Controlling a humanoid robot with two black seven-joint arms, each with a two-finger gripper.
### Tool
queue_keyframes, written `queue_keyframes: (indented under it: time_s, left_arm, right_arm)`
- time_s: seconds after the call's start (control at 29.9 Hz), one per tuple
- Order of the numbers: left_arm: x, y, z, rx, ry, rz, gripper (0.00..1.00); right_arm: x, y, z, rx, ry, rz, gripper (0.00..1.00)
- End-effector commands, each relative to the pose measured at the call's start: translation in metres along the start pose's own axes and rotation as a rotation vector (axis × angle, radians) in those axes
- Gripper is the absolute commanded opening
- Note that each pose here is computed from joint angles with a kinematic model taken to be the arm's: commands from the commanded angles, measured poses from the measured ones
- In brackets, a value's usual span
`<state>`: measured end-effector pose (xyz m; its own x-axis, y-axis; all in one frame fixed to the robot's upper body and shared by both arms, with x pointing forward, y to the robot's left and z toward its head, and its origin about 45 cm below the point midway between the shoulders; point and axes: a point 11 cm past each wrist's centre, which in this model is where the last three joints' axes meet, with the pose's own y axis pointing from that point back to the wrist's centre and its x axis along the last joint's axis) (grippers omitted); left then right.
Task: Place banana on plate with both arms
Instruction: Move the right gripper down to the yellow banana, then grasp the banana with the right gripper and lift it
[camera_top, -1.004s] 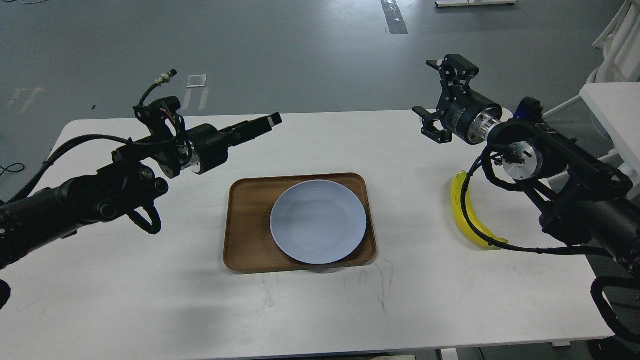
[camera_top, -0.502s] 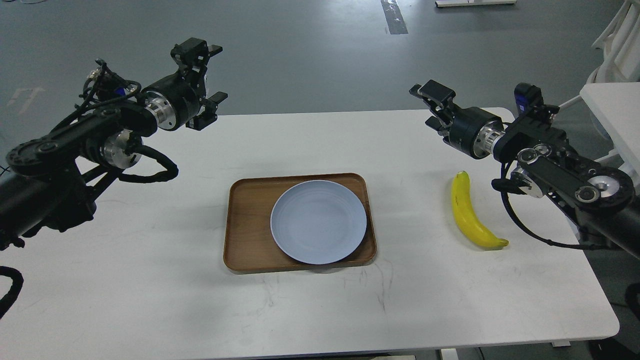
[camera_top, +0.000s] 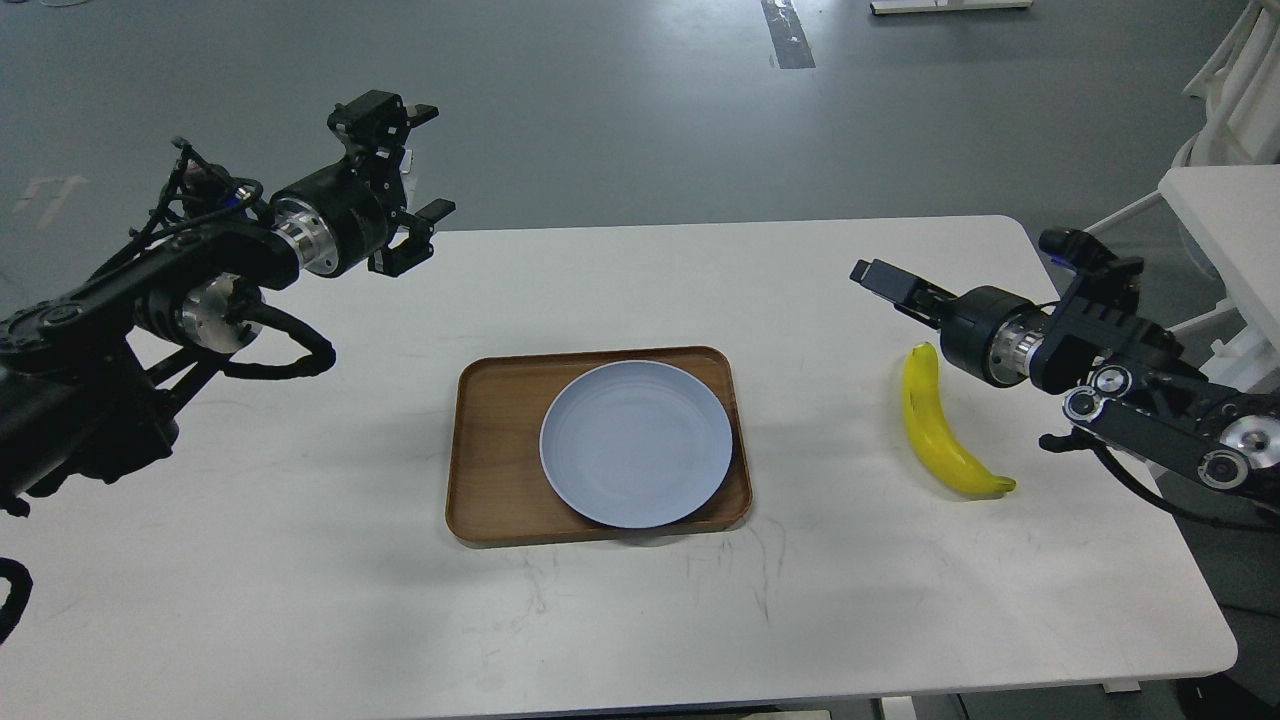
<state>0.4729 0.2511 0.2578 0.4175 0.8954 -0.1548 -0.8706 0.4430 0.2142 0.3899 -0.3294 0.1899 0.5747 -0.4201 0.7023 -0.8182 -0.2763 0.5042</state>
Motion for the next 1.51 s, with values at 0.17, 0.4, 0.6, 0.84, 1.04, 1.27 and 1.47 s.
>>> queue_keyframes:
  time_s: [0.17,0.4,0.6,0.84,1.04,1.27,1.47]
  left_arm:
    - [-0.001,0.000,-0.004,0.010,-0.008,-0.003,0.98]
    - [0.000,0.002,-0.013,0.020,-0.026,-0.001,0.98]
    - [0.001,0.003,-0.015,0.026,-0.033,0.003,0.98]
    - [0.003,0.004,-0.013,0.005,-0.031,0.007,0.98]
    - [0.007,0.007,-0.014,0.007,-0.032,0.016,0.98]
    - [0.009,0.008,-0.014,0.007,-0.034,0.018,0.98]
    - [0.009,0.008,-0.014,0.007,-0.035,0.019,0.98]
  right_arm:
    - [-0.027,0.025,0.048,-0.101,0.101,-0.034,0.90]
    - [-0.029,0.025,0.053,-0.092,0.272,-0.046,0.91]
    - [-0.041,0.027,0.062,-0.111,0.272,-0.068,0.91]
    - [-0.047,0.023,0.061,-0.108,0.277,-0.080,0.90]
    - [-0.063,0.016,0.057,-0.093,0.278,-0.113,0.86]
    - [-0.083,0.018,0.072,-0.128,0.319,-0.179,0.82]
    - [-0.094,0.014,0.066,-0.111,0.310,-0.197,0.69]
